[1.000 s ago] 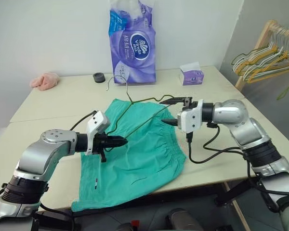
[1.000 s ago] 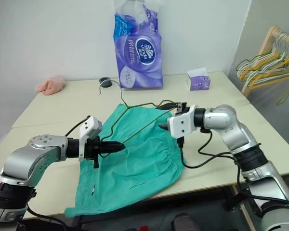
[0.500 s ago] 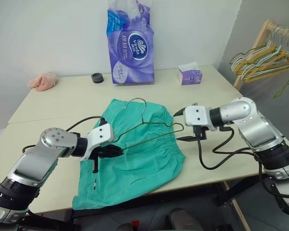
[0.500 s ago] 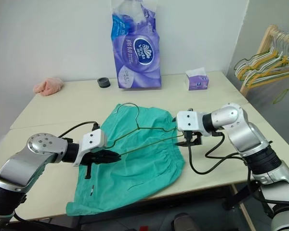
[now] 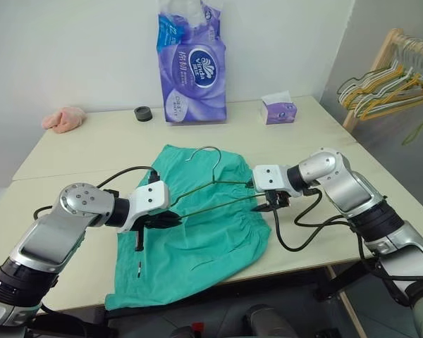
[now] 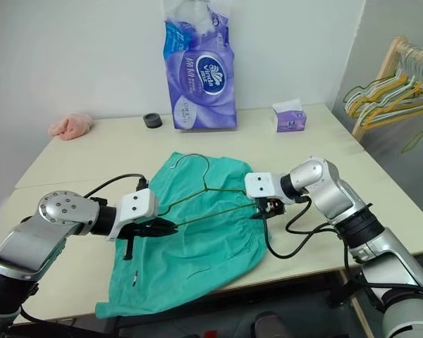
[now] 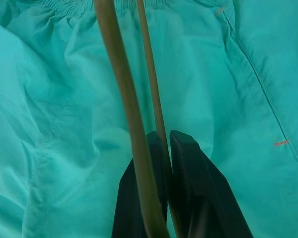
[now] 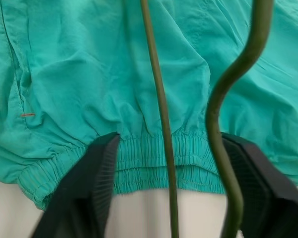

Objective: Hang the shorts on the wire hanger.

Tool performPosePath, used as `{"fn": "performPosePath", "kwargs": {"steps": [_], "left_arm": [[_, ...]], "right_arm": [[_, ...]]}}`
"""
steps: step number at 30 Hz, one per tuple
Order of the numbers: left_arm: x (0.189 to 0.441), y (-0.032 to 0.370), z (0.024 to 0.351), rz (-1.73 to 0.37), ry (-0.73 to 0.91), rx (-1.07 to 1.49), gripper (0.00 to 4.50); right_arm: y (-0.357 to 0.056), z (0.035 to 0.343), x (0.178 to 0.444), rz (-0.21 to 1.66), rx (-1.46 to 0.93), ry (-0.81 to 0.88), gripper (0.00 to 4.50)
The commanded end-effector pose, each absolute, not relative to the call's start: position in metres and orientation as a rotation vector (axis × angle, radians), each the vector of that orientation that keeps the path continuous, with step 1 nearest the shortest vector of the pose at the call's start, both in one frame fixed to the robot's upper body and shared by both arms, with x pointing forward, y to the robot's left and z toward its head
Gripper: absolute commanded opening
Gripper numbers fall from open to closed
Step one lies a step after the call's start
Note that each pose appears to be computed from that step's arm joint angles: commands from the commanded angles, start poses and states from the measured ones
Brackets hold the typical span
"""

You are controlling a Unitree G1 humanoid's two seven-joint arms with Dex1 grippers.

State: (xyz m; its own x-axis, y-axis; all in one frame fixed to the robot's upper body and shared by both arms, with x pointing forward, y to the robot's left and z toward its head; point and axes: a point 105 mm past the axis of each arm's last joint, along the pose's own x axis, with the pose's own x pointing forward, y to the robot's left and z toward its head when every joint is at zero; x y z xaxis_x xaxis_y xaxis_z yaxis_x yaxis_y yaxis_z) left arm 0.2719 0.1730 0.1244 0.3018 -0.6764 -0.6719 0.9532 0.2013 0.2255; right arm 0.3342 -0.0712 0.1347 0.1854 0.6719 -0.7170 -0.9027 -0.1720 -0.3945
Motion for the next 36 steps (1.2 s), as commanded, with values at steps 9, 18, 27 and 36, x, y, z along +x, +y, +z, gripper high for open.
{"fn": "performPosePath", "kwargs": {"steps": [9,18,27,36], "left_arm": [[0.27,0.163,0.136,-1.225,0.407,0.701,0.0],[0.278,0.167,0.14,-1.169,0.337,0.621,1.11],[0.292,0.189,0.157,-1.003,0.252,0.526,3.25],[0.308,0.245,0.187,-0.696,0.143,0.162,3.25]], "right_arm": [[-0.063,0.14,0.332,1.45,-1.002,0.312,0.05],[-0.078,0.14,0.328,1.431,-0.966,0.342,0.0],[-0.099,0.136,0.32,1.387,-0.864,0.426,0.0],[-0.142,0.132,0.321,1.209,-0.656,0.543,0.0]]}}
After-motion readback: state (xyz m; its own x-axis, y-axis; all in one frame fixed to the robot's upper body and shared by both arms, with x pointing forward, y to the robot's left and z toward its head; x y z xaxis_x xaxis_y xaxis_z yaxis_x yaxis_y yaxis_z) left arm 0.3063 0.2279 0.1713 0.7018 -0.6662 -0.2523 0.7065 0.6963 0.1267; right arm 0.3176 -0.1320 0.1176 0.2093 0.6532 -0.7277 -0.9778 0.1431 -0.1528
